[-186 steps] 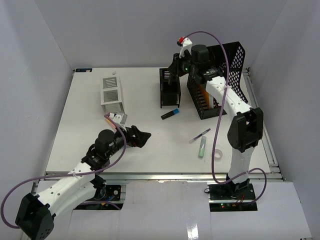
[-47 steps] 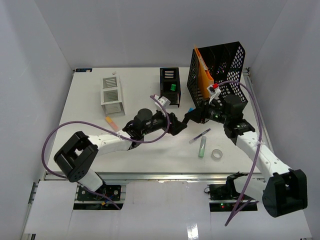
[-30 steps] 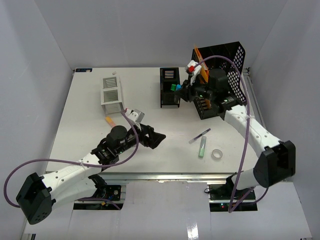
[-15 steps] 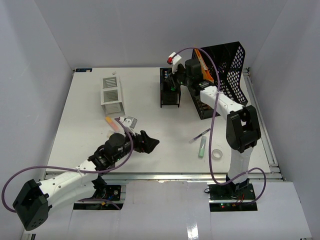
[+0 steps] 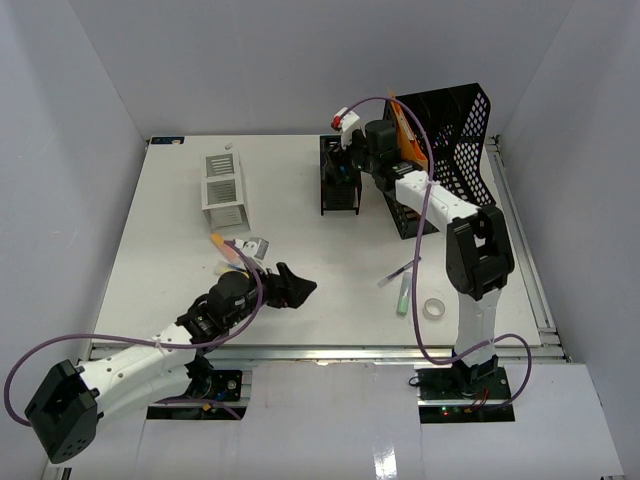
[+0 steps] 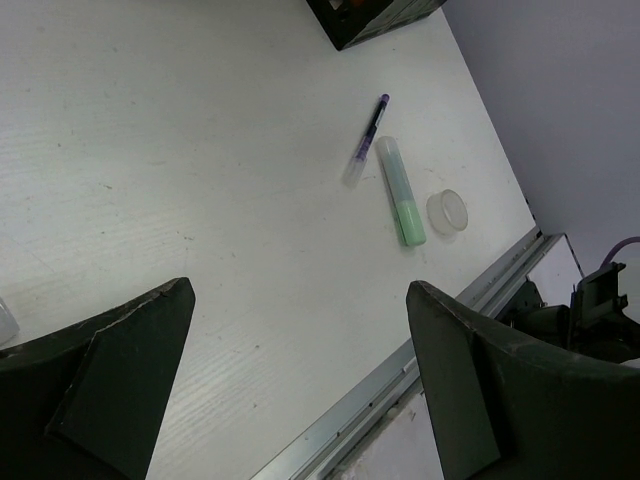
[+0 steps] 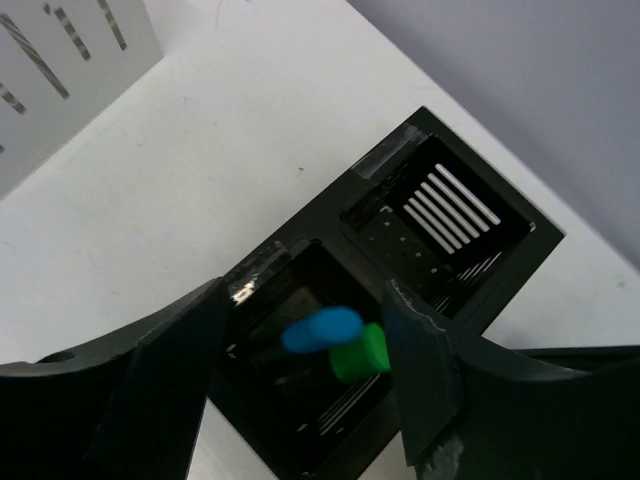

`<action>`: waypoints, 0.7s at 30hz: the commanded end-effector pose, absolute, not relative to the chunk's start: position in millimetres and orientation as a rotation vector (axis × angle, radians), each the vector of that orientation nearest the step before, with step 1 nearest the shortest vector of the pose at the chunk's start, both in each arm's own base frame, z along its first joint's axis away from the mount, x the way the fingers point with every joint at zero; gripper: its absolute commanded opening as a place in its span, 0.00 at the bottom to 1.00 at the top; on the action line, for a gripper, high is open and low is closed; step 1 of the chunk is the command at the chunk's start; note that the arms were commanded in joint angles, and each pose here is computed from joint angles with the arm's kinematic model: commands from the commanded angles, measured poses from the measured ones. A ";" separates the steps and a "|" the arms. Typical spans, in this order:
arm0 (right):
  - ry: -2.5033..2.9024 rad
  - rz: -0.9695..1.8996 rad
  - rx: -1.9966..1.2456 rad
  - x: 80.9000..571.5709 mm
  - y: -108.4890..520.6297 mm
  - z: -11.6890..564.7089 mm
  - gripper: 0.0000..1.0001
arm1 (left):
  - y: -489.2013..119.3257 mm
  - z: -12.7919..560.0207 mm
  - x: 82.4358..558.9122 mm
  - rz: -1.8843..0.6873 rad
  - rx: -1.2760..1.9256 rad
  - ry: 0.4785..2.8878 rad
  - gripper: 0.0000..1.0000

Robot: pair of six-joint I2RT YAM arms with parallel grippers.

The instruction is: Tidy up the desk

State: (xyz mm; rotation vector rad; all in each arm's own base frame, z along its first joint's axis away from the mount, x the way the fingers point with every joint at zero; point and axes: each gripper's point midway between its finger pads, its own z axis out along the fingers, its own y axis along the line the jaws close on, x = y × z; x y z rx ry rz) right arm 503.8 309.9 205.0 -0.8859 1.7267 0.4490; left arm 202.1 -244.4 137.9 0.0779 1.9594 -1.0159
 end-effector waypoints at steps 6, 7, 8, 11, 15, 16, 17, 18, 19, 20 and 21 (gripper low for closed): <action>1.457 0.605 -1.105 357.7 248.1 326.6 0.98 | -288.0 147.4 193.5 -1.154 0.281 2.036 0.90; 1.424 0.654 -1.130 337.5 238.3 331.3 0.98 | -292.4 149.4 193.6 -1.167 0.290 2.049 0.85; 1.410 0.699 -1.150 322.9 230.3 329.0 0.98 | -295.6 148.7 193.4 -1.175 0.291 2.069 0.81; 1.455 0.809 -1.168 279.5 201.1 285.2 0.98 | -309.5 128.2 193.5 -1.162 0.280 2.197 0.69; 1.564 0.815 -1.087 255.3 169.2 230.0 0.98 | -349.5 106.4 199.1 -1.060 0.311 2.335 0.68; 1.572 0.787 -1.055 254.5 158.7 227.0 0.98 | -358.5 99.0 196.5 -1.007 0.331 2.372 0.69; 1.578 0.751 -1.016 254.1 146.3 225.6 0.98 | -367.9 90.6 190.1 -0.954 0.362 2.416 0.70; 1.593 0.736 -0.979 255.2 136.6 219.4 0.98 | -378.9 87.9 198.2 -0.911 0.350 2.423 0.71; 1.600 0.715 -0.938 256.2 125.9 218.7 0.98 | -385.9 83.0 202.2 -0.868 0.343 2.436 0.72; 1.607 0.692 -0.896 257.4 114.8 219.3 0.98 | -392.7 79.2 204.3 -0.832 0.340 2.445 0.72; 1.624 0.676 -0.853 260.3 103.6 217.9 0.98 | -404.7 83.2 204.7 -0.833 0.348 2.435 0.72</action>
